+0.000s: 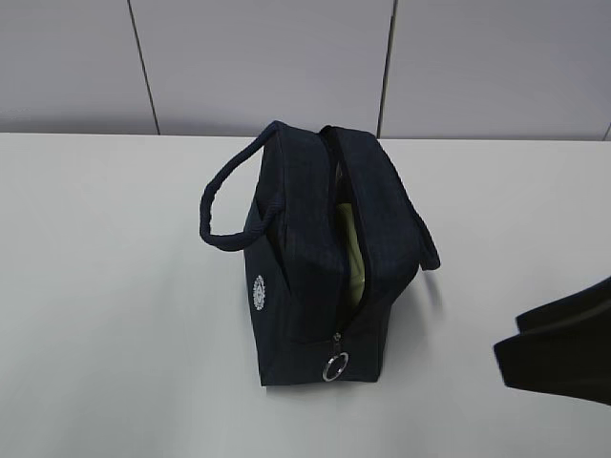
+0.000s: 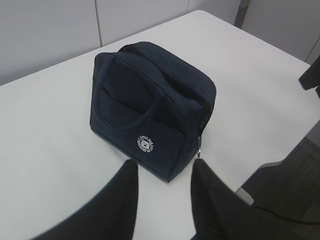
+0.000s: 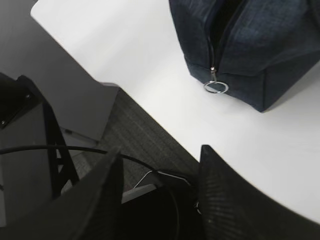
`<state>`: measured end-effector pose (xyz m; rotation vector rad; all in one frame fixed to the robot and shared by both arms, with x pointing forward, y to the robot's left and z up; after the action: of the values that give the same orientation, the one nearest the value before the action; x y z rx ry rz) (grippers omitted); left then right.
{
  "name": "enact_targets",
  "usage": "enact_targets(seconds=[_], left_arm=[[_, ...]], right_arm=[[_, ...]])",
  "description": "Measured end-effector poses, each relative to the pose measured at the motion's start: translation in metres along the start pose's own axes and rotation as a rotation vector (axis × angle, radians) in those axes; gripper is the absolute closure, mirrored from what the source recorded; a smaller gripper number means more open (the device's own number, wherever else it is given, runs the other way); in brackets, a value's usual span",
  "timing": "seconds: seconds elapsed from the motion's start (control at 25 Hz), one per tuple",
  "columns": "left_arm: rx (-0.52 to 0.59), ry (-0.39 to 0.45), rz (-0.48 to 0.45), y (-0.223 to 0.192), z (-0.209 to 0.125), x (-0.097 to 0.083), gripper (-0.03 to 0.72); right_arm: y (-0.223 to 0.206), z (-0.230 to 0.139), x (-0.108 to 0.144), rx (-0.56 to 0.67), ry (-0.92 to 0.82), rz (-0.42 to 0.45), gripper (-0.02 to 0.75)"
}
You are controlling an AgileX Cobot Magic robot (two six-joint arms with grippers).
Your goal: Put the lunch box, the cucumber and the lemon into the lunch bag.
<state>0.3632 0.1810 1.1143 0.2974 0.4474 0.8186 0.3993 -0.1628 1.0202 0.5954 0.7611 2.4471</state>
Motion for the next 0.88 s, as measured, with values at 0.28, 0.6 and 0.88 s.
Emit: enact_targets(seconds=[0.28,0.6,0.88], left_arm=[[0.015,0.001,-0.002,0.000,-0.003,0.000,0.450],[0.021,0.001,-0.003,0.000,-0.004,0.000,0.450],[0.022,0.001,-0.003,0.000,-0.004,0.000,0.450]], right_arm=[[-0.046,-0.006,-0.020,0.068,0.016,0.186,0.368],[-0.092,-0.020,-0.045,0.085,-0.038,0.305,0.368],[-0.118,-0.019,-0.068,0.080,-0.063,0.316,0.367]])
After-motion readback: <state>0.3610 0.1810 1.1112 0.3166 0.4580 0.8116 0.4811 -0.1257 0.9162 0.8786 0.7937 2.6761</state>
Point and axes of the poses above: a point on each arm's last joint axis where the gripper is mounted, y pointing back along that axis away from the gripper, x along the wrist's bending axis when the last joint is at zero, z = x × y, the point moved 8 cm from there along -y, pointing out along that axis toward the gripper, and after that the axes turned 11 degrees about y, right-handed, at the moved point
